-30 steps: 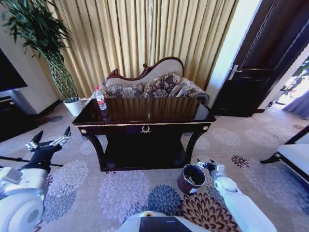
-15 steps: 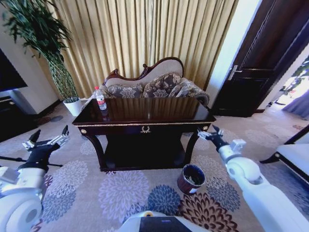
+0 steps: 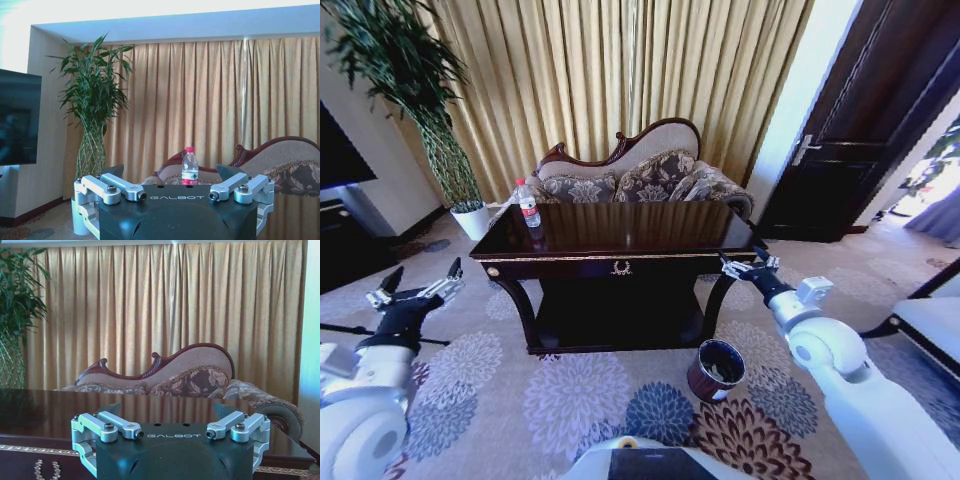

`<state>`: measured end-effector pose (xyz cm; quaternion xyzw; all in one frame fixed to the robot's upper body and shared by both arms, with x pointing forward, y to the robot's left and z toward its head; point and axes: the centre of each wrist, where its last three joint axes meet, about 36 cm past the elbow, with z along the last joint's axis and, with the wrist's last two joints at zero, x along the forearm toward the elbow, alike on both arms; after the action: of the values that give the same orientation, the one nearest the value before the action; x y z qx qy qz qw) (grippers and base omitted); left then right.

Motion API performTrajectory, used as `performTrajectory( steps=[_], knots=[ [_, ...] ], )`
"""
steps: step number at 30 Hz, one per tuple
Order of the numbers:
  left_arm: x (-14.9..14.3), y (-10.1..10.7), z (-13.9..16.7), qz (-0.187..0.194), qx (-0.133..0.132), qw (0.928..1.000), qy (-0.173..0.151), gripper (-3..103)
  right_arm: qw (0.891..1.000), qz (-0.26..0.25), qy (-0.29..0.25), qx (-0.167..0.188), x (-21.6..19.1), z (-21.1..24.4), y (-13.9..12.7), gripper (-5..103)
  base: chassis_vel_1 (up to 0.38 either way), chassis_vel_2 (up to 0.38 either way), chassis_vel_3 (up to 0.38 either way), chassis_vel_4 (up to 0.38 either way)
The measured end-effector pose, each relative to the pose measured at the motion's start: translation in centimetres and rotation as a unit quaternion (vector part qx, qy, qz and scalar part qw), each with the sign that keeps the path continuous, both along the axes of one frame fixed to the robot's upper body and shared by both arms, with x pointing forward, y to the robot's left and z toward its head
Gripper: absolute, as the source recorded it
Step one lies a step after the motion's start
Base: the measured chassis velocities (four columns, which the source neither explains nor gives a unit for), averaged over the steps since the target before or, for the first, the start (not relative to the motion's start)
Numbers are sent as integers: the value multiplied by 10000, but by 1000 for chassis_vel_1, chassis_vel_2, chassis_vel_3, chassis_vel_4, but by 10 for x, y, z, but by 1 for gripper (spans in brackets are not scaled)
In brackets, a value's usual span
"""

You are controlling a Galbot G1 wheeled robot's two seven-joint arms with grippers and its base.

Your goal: Move to the front of the table and place the trash on the table into the trash bin.

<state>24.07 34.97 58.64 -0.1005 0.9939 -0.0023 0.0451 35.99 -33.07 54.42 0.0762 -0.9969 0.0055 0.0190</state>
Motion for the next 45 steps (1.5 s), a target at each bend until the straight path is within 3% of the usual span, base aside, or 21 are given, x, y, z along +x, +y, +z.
performTrajectory(
  steps=[18, 29, 45],
  knots=[
    [1, 0, 1, -23, 25, 10000, 57, 100, 9999, 79, 27, 93, -1, 0, 3, 100, -31, 29, 28, -31],
    [3, 5, 10, -55, 80, 9986, 528, 100, 9999, 47, 33, 88, 1, -1, 1, 100, -66, 68, 63, -72],
    [4, 4, 10, -62, 69, 9986, 516, 100, 9998, 162, 28, 103, 4, -3, 0, 100, -67, 62, 70, -61]
  ],
)
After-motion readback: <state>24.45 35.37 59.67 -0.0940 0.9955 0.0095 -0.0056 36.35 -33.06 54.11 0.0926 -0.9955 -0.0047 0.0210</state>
